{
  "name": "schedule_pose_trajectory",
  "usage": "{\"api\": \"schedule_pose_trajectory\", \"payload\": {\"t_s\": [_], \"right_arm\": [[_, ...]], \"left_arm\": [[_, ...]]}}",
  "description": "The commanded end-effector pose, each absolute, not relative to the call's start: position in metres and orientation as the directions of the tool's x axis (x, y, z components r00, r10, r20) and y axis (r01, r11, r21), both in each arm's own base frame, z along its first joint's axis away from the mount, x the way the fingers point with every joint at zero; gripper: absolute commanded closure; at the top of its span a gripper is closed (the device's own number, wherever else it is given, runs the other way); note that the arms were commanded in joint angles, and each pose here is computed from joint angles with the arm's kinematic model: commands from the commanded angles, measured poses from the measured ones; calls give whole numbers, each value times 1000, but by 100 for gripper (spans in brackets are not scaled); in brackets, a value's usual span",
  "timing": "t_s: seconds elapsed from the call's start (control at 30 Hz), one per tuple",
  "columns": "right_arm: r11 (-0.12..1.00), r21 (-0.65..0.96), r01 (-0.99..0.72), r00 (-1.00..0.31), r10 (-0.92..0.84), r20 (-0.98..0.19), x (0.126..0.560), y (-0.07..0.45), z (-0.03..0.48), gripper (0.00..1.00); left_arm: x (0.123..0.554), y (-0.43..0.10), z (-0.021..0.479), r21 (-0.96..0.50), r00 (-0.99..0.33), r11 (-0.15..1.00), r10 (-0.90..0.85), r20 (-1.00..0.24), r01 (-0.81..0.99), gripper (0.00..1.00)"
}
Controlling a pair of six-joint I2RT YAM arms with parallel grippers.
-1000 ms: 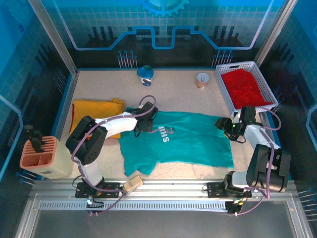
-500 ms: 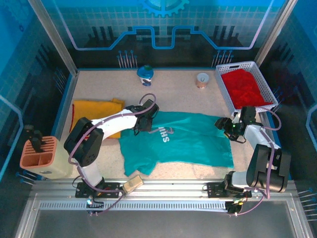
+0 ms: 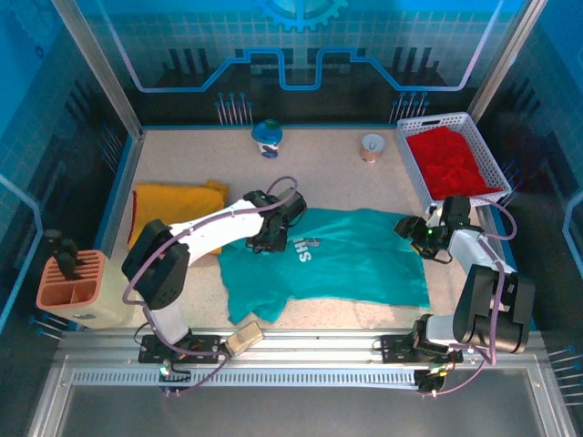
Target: Fold and stack the t-shirts
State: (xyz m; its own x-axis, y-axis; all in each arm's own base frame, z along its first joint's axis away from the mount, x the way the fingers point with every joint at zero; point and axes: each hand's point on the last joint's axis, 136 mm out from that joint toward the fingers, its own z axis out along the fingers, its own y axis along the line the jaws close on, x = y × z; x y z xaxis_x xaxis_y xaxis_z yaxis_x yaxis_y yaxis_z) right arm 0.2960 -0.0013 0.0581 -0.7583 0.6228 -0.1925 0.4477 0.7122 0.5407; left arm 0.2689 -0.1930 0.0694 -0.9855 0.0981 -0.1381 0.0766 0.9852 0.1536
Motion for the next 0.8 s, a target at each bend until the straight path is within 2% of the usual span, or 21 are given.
{"api": "schedule_pose_trajectory", "payload": {"t_s": [0.0,0.03,0.1,0.17,0.33,0.5,0.77], "right_arm": [[708,548,445,-762,621,-182,294,-3,56,33],[711,544,446,-763,620,-184,294,-4,56,33],[714,540,445,-763,618,-188,293,-4,56,33],[715,540,444,-763,618,-191,293,-5,57,33],[713,549,436,-762,617,-196,295,-3,61,33],[715,548,435,-762,616,-199,296,-4,62,33],[714,547,437,-766,614,-191,294,-3,60,33]], "left_arm": [[260,-186,73,192,-993,978,94,-77,78,51],[262,-184,75,197,-992,978,93,-87,75,46],[263,-182,81,165,-990,983,92,-104,74,44],[266,-179,86,111,-990,993,64,-128,50,46],[271,-147,90,-64,-978,995,-82,-193,-71,57],[275,-111,78,-191,-942,964,-227,-248,-182,52],[293,-105,63,-288,-901,949,-233,-366,-129,50]]}}
